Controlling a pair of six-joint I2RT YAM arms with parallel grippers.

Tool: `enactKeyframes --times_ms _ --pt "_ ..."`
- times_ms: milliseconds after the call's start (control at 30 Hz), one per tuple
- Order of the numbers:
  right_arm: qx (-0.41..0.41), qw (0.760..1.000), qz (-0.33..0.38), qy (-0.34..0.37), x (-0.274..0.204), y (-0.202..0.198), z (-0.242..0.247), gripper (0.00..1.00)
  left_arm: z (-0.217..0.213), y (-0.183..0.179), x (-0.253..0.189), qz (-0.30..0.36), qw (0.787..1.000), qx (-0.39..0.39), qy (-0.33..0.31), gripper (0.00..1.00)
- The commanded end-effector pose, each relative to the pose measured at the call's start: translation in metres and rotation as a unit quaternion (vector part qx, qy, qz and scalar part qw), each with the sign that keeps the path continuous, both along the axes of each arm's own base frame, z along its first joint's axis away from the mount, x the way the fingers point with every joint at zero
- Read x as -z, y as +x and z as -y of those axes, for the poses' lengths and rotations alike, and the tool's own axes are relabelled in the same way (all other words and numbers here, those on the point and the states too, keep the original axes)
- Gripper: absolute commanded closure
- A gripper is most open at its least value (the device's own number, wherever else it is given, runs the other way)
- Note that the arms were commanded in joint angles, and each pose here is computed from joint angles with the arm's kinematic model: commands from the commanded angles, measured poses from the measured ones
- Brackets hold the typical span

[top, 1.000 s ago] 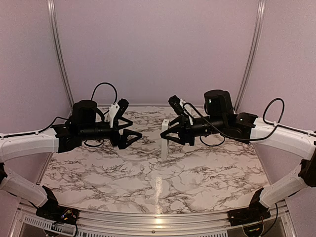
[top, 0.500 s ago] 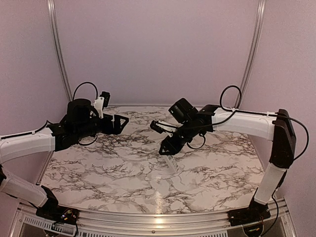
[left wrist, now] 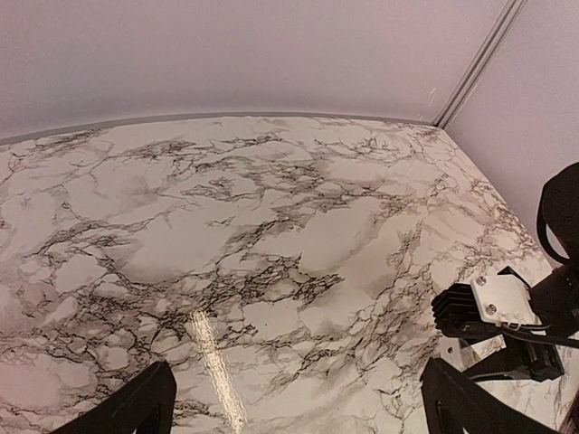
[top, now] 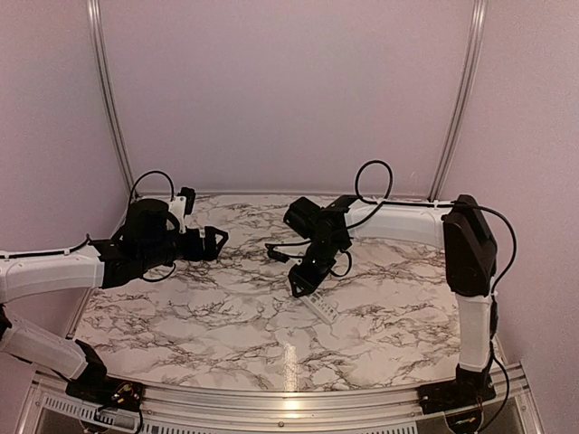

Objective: Load the batteries into the remote control
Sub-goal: Place the remote control at the center of the board.

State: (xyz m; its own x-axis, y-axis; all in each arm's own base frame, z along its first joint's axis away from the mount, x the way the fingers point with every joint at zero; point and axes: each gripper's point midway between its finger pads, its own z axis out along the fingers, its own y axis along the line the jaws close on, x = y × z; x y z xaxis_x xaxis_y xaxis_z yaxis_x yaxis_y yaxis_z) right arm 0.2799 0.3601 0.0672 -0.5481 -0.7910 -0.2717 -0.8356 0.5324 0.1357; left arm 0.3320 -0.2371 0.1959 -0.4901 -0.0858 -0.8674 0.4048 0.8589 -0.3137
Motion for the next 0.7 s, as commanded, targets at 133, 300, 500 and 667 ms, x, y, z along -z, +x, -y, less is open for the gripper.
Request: enactKeyframes --times_ms 133,300,500,667 --pt "-0.004 0.999 -0.019 -0.05 0.04 0.002 0.0 0.93 -0.005 0.003 0.012 0.001 1.0 -0.012 -0.001 0.01" --pt "0.005 0.998 -0.022 -0.055 0.055 0.009 -0.005 0.9 -0.003 0.003 0.017 0.001 1.0 -0.007 0.004 0.01" --pt "0.019 0.998 -0.026 -0.049 0.059 0.011 -0.009 0.77 -0.001 0.003 0.021 0.0 1.0 -0.003 -0.003 0.01" --pt "0.022 0.999 -0.018 -0.039 0.053 0.014 -0.013 0.49 0.004 0.001 0.024 -0.013 1.0 0.004 -0.018 0.01"
